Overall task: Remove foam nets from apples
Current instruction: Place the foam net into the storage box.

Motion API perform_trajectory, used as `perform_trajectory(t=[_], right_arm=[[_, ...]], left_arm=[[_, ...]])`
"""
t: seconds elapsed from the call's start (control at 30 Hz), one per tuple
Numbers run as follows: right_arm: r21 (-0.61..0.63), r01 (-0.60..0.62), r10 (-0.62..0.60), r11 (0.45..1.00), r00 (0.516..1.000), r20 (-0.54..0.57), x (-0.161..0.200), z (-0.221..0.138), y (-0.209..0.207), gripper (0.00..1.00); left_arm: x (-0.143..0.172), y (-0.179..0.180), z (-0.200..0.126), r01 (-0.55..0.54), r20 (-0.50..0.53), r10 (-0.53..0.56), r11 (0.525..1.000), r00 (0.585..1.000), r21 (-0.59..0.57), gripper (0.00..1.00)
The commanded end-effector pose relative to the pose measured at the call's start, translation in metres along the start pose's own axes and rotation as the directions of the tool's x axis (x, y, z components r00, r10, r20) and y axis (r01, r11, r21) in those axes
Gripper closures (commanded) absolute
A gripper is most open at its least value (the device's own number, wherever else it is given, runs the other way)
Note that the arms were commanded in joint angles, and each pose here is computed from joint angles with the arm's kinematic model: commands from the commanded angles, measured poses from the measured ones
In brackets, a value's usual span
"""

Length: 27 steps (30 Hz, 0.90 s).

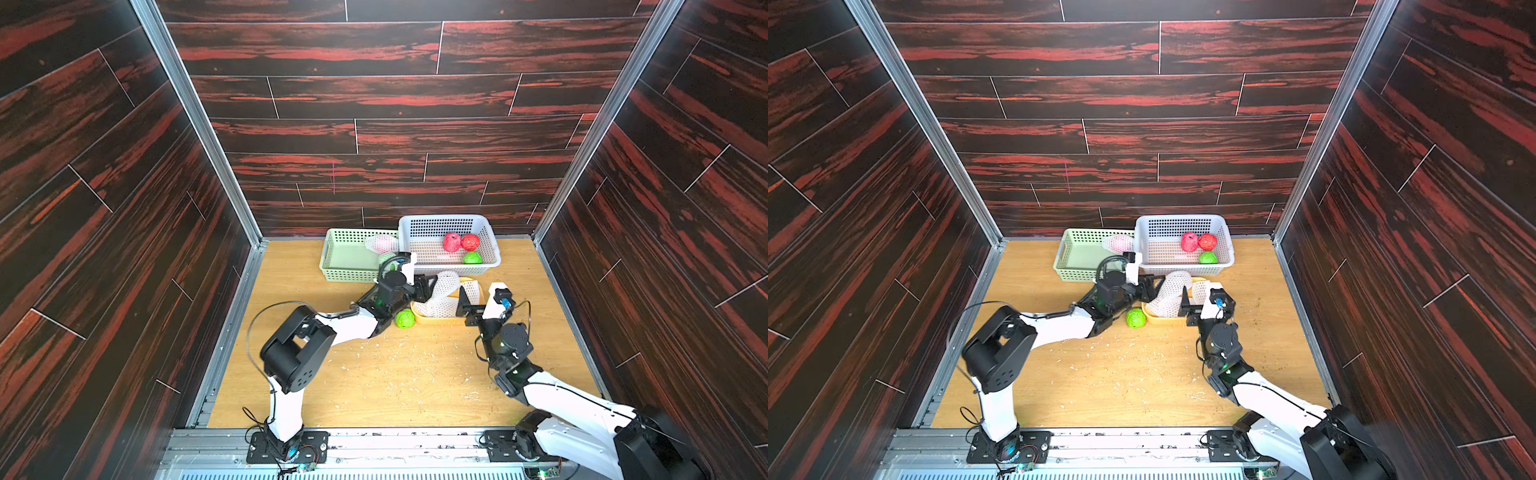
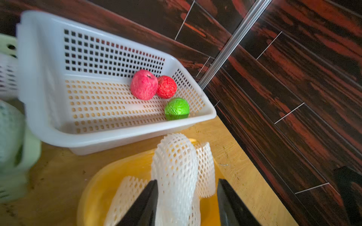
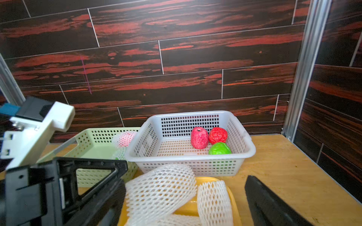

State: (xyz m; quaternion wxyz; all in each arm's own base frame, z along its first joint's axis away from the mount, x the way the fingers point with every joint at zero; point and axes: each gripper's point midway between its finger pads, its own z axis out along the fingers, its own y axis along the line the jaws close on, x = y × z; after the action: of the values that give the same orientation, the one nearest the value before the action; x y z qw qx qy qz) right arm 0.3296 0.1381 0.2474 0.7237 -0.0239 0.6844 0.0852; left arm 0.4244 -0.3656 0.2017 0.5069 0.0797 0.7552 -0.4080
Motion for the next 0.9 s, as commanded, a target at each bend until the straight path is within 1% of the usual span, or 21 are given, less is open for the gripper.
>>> perform_trajectory(t=[0.0,0.03,0.07,0.13,0.17,0.2,0.23,0.27,0.3,0.37,0.4,0.5,0.6,0.77,0.87], right_arm=[[-0.083,0.005,-0.016,0.997,0.992,-0.126,0.008,0.020,0.025,0.01],[-0.126,-0.004,-0.017,0.992,0.986,-0.164,0.011,0.025,0.033,0.01],[-0.166,-0.025,-0.012,0.986,0.977,-0.215,0.014,0.032,0.042,0.01],[-0.156,-0.088,0.034,0.984,0.946,-0.323,0.022,0.048,0.044,0.03],[-0.160,-0.150,0.077,0.976,0.918,-0.389,0.029,0.056,0.043,0.07],[-0.169,-0.218,0.119,0.961,0.880,-0.459,0.038,0.064,0.042,0.13],[-0.140,-0.265,0.160,0.954,0.845,-0.510,0.046,0.072,0.035,0.16],[-0.111,-0.299,0.185,0.948,0.799,-0.573,0.062,0.080,0.031,0.17],[-0.107,-0.310,0.179,0.945,0.762,-0.622,0.075,0.086,0.030,0.20],[-0.106,-0.275,0.127,0.956,0.710,-0.693,0.099,0.097,0.033,0.24],[-0.117,-0.269,0.107,0.956,0.692,-0.714,0.107,0.103,0.036,0.26],[-0.108,-0.251,0.087,0.962,0.654,-0.752,0.127,0.117,0.037,0.26],[-0.096,-0.228,0.070,0.969,0.627,-0.776,0.142,0.128,0.040,0.29],[-0.064,-0.158,0.036,0.985,0.562,-0.827,0.176,0.122,0.041,0.31],[-0.059,-0.128,0.019,0.990,0.534,-0.846,0.197,0.113,0.043,0.32]], left_arm=[[-0.021,0.004,-0.024,-0.046,0.021,0.047,0.998,0.999,-0.032,0.43],[-0.017,0.010,-0.028,-0.069,0.008,0.069,0.996,0.998,-0.061,0.43],[-0.026,0.008,-0.038,-0.103,0.019,0.105,0.991,0.994,-0.084,0.42],[-0.029,0.015,-0.054,-0.164,0.016,0.168,0.976,0.986,-0.144,0.41],[-0.031,0.018,-0.063,-0.192,0.020,0.198,0.967,0.980,-0.169,0.41],[-0.031,0.021,-0.073,-0.221,0.020,0.229,0.956,0.973,-0.191,0.41],[-0.030,0.024,-0.079,-0.240,0.015,0.248,0.949,0.969,-0.206,0.41],[-0.027,0.027,-0.087,-0.263,-0.005,0.269,0.939,0.963,-0.223,0.41],[-0.022,0.031,-0.094,-0.288,-0.037,0.288,0.927,0.957,-0.240,0.41],[-0.015,0.037,-0.107,-0.317,-0.091,0.304,0.910,0.948,-0.267,0.41],[-0.009,0.043,-0.114,-0.323,-0.121,0.301,0.902,0.946,-0.287,0.41],[0.003,0.048,-0.128,-0.342,-0.150,0.310,0.893,0.939,-0.294,0.41],[0.011,0.052,-0.135,-0.352,-0.170,0.313,0.889,0.934,-0.295,0.41],[0.013,0.054,-0.140,-0.401,-0.211,0.349,0.866,0.913,-0.299,0.41],[0.011,0.057,-0.142,-0.422,-0.216,0.368,0.851,0.904,-0.314,0.41]])
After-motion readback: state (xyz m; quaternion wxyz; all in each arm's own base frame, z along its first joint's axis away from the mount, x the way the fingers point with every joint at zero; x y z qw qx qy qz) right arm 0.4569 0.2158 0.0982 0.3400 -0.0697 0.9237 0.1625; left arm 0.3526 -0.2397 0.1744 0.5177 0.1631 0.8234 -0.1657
